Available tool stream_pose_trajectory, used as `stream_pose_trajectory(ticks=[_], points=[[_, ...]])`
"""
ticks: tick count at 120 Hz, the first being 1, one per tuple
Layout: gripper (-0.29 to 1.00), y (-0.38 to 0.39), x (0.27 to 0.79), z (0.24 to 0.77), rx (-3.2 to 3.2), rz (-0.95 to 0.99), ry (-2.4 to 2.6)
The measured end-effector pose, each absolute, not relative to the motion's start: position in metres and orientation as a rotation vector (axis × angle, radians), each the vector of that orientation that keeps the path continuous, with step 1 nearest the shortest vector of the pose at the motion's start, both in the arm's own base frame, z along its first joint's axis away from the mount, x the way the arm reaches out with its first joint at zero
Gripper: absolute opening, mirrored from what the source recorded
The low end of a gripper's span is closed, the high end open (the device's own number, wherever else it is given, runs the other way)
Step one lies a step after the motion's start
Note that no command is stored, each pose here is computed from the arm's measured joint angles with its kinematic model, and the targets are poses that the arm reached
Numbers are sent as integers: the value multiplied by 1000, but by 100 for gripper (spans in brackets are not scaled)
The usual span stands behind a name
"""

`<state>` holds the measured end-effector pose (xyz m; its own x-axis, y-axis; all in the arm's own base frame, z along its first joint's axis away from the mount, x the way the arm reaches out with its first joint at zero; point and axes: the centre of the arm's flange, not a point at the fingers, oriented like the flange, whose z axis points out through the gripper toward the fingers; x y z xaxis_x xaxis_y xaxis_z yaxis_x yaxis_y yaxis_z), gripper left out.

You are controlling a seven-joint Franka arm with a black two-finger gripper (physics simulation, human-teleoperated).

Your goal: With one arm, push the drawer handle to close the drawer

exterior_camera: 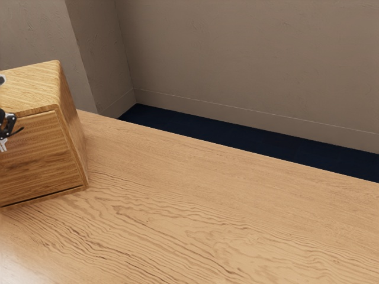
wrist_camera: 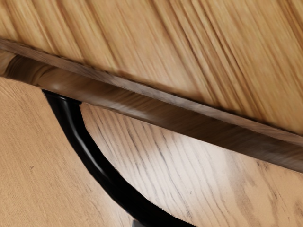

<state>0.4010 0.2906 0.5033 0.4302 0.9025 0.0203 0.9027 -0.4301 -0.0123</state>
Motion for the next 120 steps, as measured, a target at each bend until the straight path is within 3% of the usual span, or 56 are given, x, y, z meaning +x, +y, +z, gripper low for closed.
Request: stream_pose_trajectory(ticks=[48, 56, 66, 78, 86, 103, 120], points=[[-7, 280, 421, 499, -2742, -1, -1503], [-8, 211, 421, 521, -2798, 45, -1369], [-8, 97, 384, 581, -2828, 14, -1213], [-6, -51, 412, 643, -2828, -55, -959], [5, -100, 439, 654, -2856, -21, -865], [35, -128, 465, 661, -2964, 39, -740], [52, -140, 467, 666, -3071, 34, -565]])
